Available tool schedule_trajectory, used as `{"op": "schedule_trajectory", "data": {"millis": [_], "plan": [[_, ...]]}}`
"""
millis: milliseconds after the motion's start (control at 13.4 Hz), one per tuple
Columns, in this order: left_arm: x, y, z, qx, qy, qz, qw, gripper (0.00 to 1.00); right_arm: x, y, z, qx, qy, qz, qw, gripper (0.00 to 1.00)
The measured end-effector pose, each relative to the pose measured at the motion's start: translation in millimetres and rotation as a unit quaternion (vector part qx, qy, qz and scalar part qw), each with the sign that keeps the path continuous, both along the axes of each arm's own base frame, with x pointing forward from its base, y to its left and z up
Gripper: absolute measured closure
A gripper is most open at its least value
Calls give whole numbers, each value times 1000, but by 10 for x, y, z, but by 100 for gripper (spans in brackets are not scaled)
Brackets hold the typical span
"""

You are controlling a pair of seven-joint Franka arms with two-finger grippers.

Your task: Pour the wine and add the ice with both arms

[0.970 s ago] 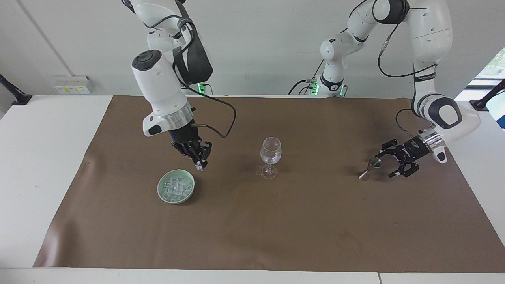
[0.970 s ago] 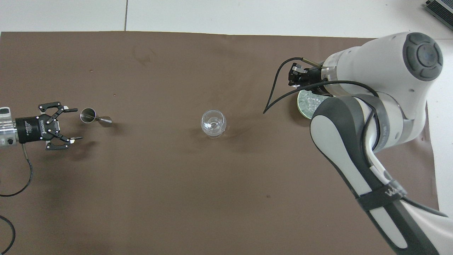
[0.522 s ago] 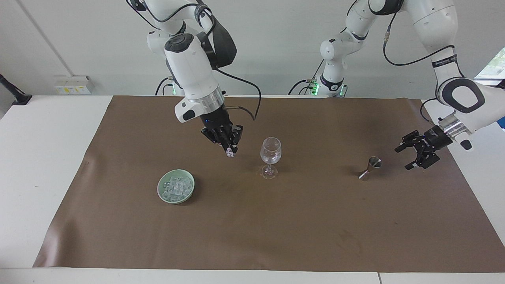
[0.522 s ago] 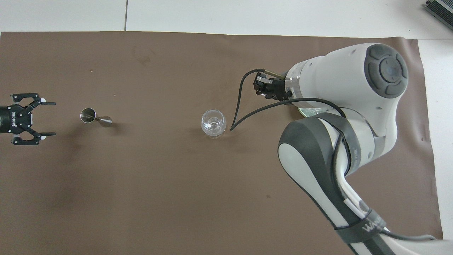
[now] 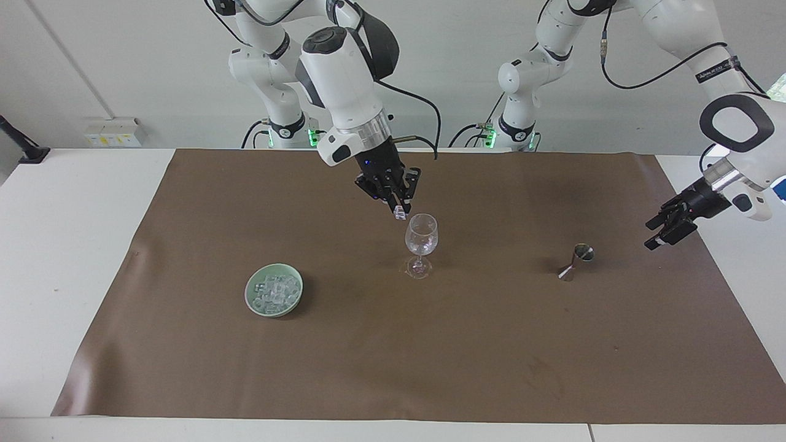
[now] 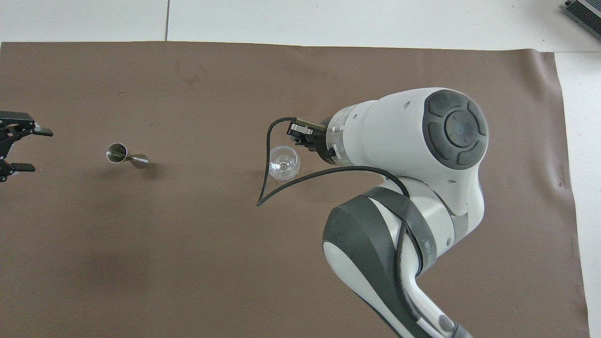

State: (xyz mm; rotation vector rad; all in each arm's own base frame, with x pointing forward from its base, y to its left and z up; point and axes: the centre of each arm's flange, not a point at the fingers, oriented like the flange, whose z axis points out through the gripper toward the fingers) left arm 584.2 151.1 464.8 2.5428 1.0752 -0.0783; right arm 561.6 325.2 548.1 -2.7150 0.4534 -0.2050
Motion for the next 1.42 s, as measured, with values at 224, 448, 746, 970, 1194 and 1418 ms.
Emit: {"op": "schedule_trajectory", "data": {"millis": [224,448,746,970,1194,1418], "plan": [[-1,-251,483,46,-24,-53,997,0,-19,91,52,13,-15,-8,1000,75],[24,-422,798,71,-43,-116,990,0,-29,137,71,20,-21,-9,1000,75],[73,-819,1004,117,-67,-216,967,0,-81,366,-21,35,-23,-11,999,75],[7,-1256,1209,140,-75,-270,950,0,-67,410,-179,34,-14,-10,999,75],[-128,-1699,1403,163,-79,-324,929,0,-74,382,-302,27,-4,-12,1000,75],[-272,-1902,1498,176,-71,-384,904,0,-66,349,-355,23,1,-14,1000,75]]}}
